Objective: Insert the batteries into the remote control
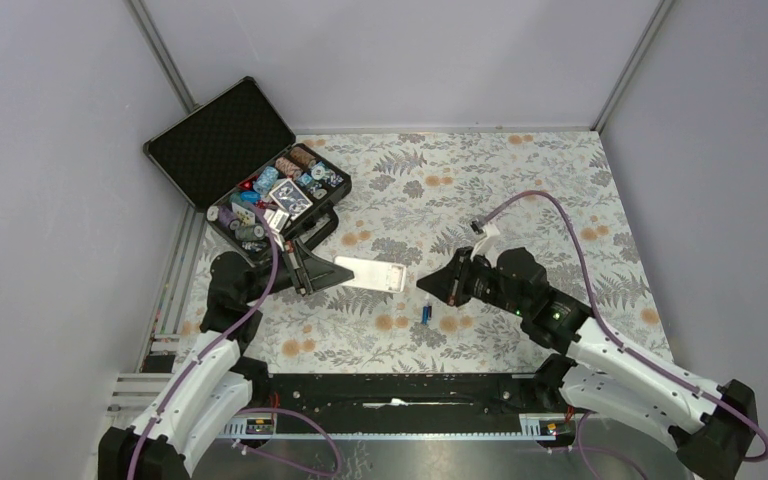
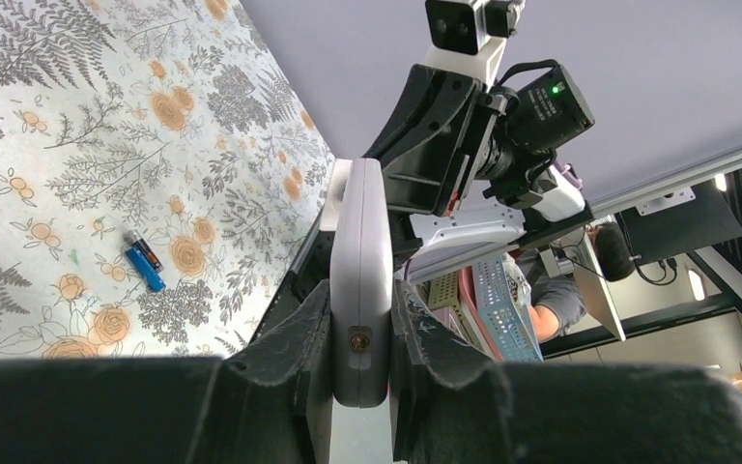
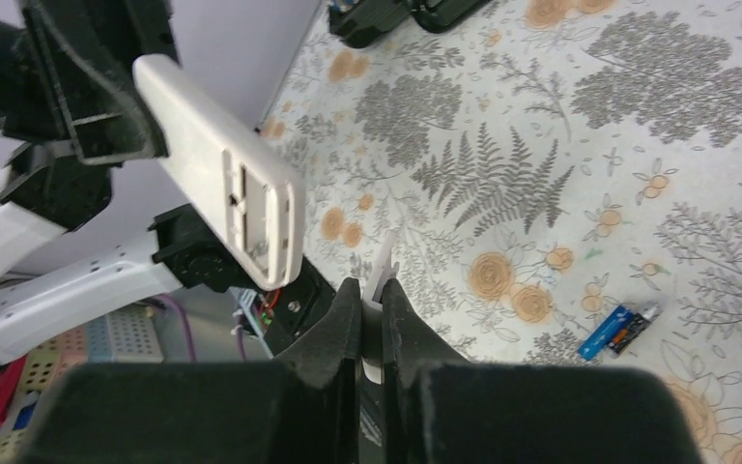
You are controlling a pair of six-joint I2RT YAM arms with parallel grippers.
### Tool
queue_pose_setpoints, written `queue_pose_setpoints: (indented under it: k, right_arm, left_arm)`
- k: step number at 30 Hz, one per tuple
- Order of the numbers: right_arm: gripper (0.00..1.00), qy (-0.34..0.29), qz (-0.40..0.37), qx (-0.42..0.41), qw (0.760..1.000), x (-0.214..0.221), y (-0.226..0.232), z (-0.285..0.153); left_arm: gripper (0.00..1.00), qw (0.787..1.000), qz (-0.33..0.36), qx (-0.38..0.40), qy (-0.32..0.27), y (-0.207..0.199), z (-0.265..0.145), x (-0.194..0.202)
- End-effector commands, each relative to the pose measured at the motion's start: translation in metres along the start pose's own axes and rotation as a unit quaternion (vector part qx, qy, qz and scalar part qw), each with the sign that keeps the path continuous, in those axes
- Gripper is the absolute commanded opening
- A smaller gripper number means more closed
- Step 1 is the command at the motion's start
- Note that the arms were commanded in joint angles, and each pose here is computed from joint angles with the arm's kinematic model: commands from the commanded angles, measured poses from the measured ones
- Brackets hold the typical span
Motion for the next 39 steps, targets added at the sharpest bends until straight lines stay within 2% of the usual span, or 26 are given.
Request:
queue_pose_setpoints:
  k: [1,10,23,39]
  right_arm:
    - [0.0,-0.03,-0.016,0.032,0.999,-0.025,-0.006,0.01]
    - [0.0,-0.027,0.016,0.091,0.995,-0.039,-0.049,0.033]
    - [0.0,-0.028,0.125,0.158,0.979,-0.033,-0.134,0.054]
    - [0.0,-0.019,0.24,0.181,0.953,-0.024,-0.208,0.077]
  left_arm:
    - [0.0,0.998,0.051,0.008,-0.017,-0.015,0.001,-0.015]
    - [0.0,0.998,0.06,-0.014,-0.007,-0.008,0.0,-0.013]
    - [0.0,0.998,0.059,-0.015,0.004,-0.005,0.001,-0.01]
    - [0.0,0.998,0.055,-0.009,0.017,-0.002,0.003,-0.005]
Point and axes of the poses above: each gripper's point midway between its finger pads, its own z axis out along the fingers, its own y axis along the line the jaws close on, x = y × z, the point moved 1 cm from there along -z, back along the fingers, and after that the axes turned 3 degrees about z, right-handed, at the moved point
